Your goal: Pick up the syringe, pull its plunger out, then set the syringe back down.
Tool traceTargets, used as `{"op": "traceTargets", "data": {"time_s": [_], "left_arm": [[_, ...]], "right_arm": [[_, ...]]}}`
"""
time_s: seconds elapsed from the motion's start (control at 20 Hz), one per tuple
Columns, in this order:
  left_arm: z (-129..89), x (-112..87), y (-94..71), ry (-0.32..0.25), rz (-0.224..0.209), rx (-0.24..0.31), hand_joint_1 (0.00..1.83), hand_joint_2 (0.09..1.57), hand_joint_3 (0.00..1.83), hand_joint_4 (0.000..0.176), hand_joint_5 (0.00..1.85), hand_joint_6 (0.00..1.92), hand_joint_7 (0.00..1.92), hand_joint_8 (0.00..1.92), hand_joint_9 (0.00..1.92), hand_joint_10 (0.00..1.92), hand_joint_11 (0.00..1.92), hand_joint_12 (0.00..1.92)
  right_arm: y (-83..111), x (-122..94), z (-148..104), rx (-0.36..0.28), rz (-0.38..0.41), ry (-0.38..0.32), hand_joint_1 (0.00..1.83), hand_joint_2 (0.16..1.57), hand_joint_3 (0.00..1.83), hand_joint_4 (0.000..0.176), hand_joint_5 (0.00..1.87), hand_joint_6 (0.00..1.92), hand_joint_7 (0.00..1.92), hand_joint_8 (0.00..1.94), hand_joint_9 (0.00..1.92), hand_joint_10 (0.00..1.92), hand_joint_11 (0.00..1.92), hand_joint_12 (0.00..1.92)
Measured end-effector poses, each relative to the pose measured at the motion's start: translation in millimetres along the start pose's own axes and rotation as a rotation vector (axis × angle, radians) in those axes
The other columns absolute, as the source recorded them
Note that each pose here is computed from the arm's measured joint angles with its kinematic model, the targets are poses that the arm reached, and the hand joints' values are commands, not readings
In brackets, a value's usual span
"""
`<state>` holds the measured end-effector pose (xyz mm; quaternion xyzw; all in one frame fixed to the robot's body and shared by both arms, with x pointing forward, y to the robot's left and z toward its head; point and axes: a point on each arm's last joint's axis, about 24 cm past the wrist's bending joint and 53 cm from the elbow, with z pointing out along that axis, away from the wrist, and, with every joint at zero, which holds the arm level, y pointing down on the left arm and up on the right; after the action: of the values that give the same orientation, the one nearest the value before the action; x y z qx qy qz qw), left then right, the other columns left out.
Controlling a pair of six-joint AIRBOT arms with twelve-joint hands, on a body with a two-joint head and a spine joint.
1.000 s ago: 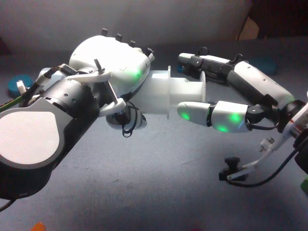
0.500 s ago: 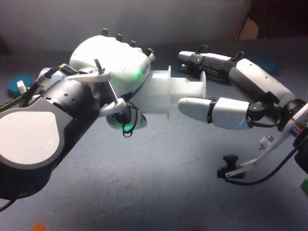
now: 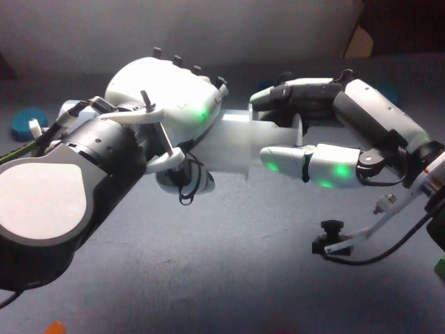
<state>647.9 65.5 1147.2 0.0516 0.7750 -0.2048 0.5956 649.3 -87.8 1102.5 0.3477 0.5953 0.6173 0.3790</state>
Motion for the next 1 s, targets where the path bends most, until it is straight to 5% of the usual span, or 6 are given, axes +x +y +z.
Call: {"op": "traceTargets", "data": {"time_s": [0.05,0.1,0.2,1.0], "left_arm": [[0,2.2,-4.0,0.006,-0.008,0.010,1.47,1.29,0.00,0.000,0.47,1.53,0.65,1.63,0.60,1.63,0.51,1.75],[0,2.7,-4.6,0.009,-0.004,0.013,1.47,1.28,0.00,0.000,0.48,1.52,0.65,1.63,0.60,1.63,0.51,1.75],[0,2.2,-5.2,0.007,-0.001,0.016,1.47,1.28,0.00,0.000,0.48,1.53,0.65,1.62,0.60,1.63,0.51,1.75],[-1,4.1,-13.1,0.013,-0.012,0.043,1.47,1.29,0.00,0.000,0.46,1.54,0.64,1.64,0.59,1.64,0.50,1.77]], "right_arm": [[1.2,-5,0,-0.003,0.020,-0.014,1.49,1.11,0.00,0.000,0.75,0.97,0.94,0.93,1.02,1.02,0.95,1.48],[3.3,-1,-1,-0.011,-0.005,0.003,1.39,1.14,0.00,0.000,0.72,1.10,0.91,1.05,1.00,1.17,0.98,1.22],[3.9,-2,-1,-0.013,-0.007,0.003,1.37,1.15,0.00,0.000,0.71,1.13,0.90,1.09,0.99,1.20,1.04,1.08],[21.1,-31,-18,-0.026,-0.128,0.028,1.37,1.14,0.00,0.000,0.75,1.13,0.93,1.04,0.98,1.22,0.98,1.13]]}}
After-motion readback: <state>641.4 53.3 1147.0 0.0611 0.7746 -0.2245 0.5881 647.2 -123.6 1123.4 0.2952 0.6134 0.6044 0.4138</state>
